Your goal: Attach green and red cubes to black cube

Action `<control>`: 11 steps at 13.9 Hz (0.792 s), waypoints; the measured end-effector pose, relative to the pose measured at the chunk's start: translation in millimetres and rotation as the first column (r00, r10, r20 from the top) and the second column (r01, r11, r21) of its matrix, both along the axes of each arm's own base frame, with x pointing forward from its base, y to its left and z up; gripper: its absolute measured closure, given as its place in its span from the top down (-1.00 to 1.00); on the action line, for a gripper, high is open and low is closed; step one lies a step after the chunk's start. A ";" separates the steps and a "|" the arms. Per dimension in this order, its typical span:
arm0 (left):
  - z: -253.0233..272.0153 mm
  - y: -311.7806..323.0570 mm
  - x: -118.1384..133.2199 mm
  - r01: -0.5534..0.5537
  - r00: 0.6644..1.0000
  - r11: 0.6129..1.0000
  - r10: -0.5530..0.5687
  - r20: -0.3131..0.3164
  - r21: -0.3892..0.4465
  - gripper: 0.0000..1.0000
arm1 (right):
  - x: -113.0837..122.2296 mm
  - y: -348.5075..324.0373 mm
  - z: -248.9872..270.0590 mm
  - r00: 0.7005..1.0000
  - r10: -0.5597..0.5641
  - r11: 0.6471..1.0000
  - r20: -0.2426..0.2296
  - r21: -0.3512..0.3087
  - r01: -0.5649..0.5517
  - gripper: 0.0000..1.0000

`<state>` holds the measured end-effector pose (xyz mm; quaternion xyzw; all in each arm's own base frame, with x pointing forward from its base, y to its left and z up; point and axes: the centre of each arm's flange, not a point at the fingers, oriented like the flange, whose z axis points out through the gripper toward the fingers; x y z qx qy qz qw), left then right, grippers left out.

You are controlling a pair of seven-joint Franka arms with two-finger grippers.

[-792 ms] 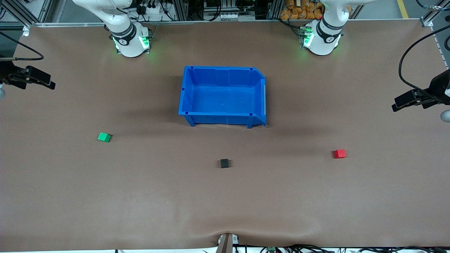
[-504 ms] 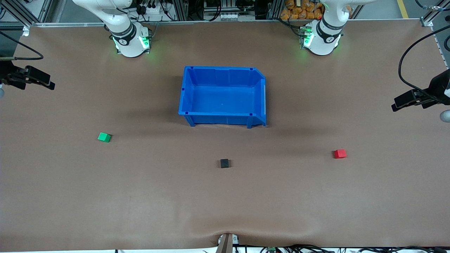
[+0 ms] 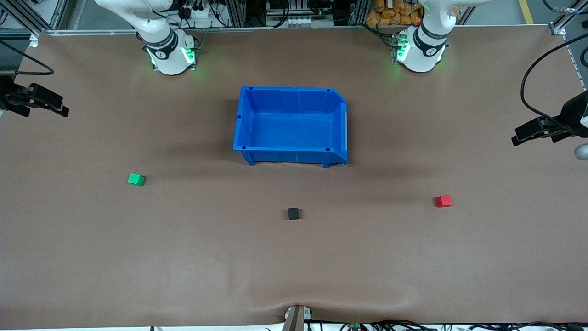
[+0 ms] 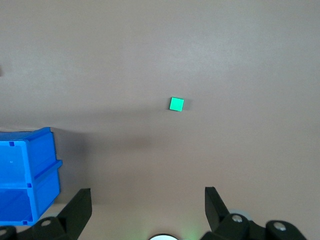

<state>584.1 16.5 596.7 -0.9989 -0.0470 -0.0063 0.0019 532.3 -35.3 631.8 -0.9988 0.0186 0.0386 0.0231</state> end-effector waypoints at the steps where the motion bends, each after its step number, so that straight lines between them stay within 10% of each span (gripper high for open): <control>1: 1.1 0.0 0.4 0.000 1.000 1.000 0.000 0.002 0.000 1.00 | 0.0 0.0 0.0 1.000 0.000 1.000 0.000 0.000 0.000 1.00; 11: -85.0 28.4 34.6 -0.039 0.990 0.999 0.039 -0.133 -0.001 1.00 | 0.1 0.2 -0.5 1.000 0.000 1.000 -0.001 0.000 0.000 1.00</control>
